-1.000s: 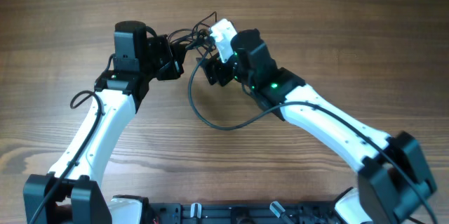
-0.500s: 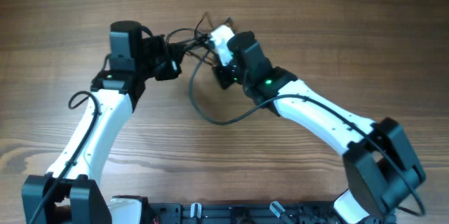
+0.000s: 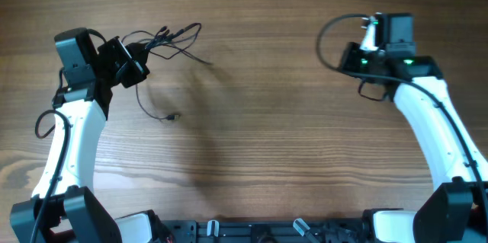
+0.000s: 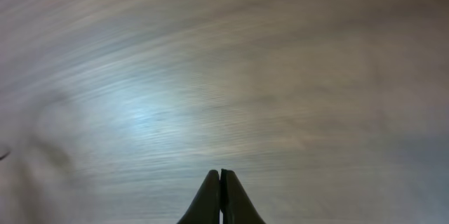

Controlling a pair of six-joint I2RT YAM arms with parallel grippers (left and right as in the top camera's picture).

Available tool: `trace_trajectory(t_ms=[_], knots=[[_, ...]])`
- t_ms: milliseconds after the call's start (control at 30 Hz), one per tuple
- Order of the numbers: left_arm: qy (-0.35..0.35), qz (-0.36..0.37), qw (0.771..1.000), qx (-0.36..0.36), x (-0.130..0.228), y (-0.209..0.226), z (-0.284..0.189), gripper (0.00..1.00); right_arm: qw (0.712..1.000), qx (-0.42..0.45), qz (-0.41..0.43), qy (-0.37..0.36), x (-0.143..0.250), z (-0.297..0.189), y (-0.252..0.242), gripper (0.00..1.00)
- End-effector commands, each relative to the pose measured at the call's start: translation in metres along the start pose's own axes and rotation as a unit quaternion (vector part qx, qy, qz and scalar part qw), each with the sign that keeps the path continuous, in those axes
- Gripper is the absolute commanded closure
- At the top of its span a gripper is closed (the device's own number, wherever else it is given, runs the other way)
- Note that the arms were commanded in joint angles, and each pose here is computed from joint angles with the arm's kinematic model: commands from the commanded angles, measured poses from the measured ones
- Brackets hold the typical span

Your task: Untangle cables

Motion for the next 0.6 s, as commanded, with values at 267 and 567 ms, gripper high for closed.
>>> trace_trajectory(t_ms=[267,567], knots=[[0.070,0.072,0.993,-0.069,0.047,0.038,0.014,0.96,0.831,-0.368,-0.406,-0.099,0.020,-0.015,0.154,0.00],[0.102,0.130,0.979,-0.116,0.080,0.075,0.026,0.96,0.798,-0.306,-0.491,-0.168,0.020,0.021,0.209,0.01]])
Point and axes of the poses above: each gripper's point midway between its finger pads, its own z axis out along the fingers, its own y axis along the line the jaws close on, x = y × z, the point moved 4 cm from there along -z, back along the fingers, and after that the axes turned 11 degrees about -z, right-handed, at the moved point
